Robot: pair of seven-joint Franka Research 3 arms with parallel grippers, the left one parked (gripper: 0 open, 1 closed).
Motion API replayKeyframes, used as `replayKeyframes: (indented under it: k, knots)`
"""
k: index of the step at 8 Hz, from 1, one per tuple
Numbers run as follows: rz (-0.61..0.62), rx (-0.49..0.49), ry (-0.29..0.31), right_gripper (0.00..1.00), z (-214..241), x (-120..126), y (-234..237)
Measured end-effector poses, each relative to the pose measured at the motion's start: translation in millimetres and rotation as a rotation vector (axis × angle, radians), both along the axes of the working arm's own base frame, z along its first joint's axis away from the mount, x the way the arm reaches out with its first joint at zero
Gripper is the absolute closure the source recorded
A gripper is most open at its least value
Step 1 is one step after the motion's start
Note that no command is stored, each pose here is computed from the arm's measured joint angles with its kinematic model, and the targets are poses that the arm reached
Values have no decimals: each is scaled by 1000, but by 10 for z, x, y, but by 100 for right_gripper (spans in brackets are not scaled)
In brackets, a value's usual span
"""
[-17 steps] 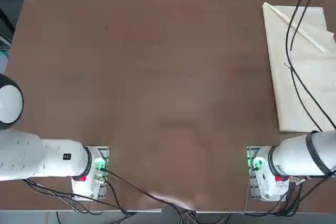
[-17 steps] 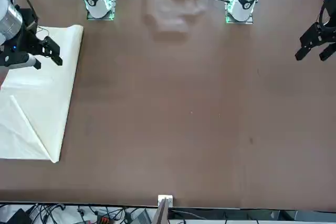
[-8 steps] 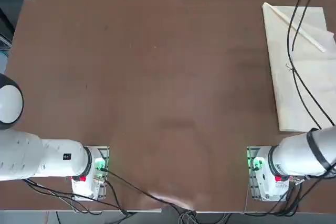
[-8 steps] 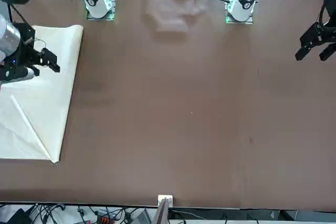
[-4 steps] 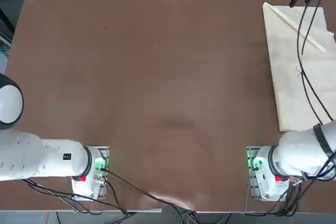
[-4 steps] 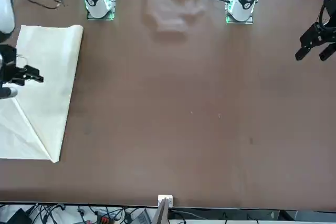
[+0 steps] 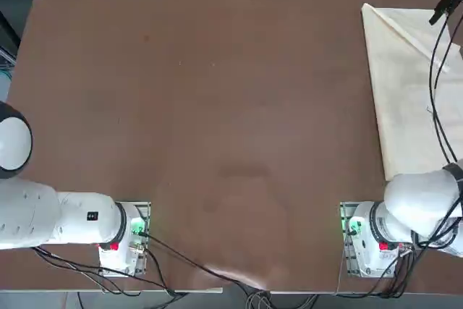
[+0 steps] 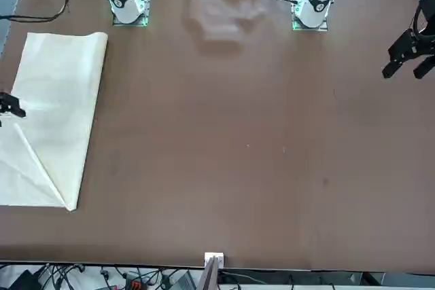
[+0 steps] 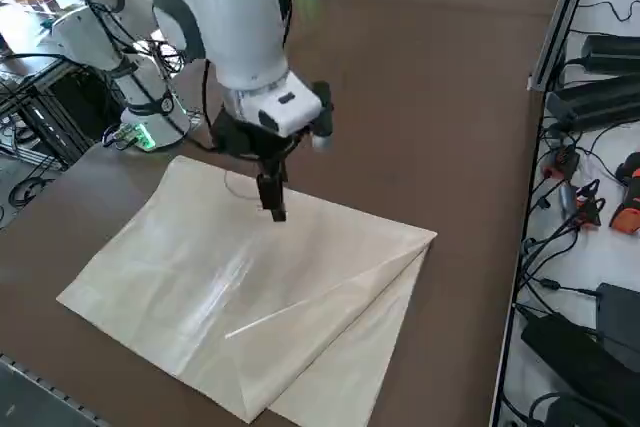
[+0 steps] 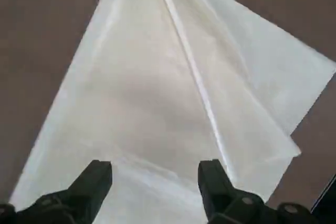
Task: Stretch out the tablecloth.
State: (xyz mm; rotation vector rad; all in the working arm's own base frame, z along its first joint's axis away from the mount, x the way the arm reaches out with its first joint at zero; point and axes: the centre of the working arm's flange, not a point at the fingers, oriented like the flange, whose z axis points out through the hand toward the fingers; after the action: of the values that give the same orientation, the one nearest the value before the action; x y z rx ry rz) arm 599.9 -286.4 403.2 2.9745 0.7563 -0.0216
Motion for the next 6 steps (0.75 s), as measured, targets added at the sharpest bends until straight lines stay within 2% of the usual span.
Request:
replayKeyframes:
  k: [3, 6]
  knots:
    - [240, -52, -91, 0, -650, 23, -424]
    - [427, -106, -148, 0, -1231, 19, -695]
